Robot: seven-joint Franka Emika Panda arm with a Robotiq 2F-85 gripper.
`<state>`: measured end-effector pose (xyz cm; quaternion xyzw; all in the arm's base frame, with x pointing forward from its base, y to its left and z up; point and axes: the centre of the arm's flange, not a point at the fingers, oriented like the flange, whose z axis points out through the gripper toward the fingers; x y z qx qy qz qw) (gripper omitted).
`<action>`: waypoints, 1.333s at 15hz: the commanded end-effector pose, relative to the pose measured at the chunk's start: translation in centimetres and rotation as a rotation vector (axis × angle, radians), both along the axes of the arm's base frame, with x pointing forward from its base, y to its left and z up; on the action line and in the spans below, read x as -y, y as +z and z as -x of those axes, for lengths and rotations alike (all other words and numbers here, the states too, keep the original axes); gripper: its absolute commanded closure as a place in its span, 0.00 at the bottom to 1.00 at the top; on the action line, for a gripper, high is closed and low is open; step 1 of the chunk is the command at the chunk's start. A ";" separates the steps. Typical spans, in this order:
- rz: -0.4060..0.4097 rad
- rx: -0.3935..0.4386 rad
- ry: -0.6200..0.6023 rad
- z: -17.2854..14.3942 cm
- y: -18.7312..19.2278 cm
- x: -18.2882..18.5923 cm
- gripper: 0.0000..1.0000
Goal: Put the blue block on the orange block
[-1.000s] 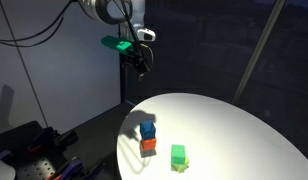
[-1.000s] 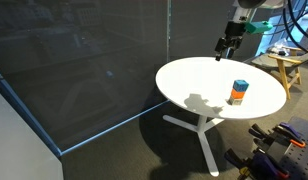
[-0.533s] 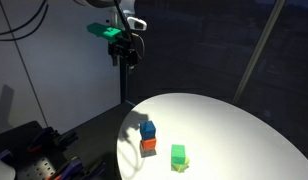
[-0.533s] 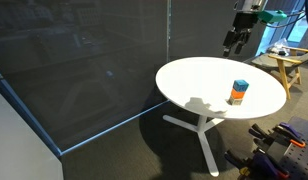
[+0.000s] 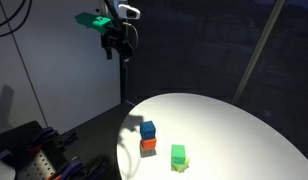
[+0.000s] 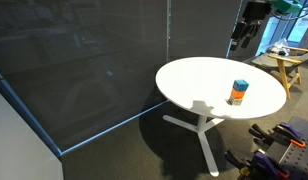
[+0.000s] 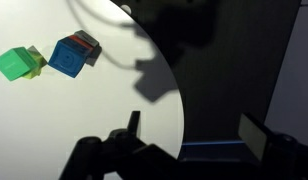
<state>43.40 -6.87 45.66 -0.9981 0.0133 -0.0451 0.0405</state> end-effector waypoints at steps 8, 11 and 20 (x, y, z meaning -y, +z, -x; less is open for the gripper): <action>0.012 0.026 -0.020 0.3 1.9 -3.6 0.00; 0.013 0.020 0.000 0.1 1.8 -5.3 0.00; 0.031 0.017 0.099 0.0 1.6 -10.0 0.00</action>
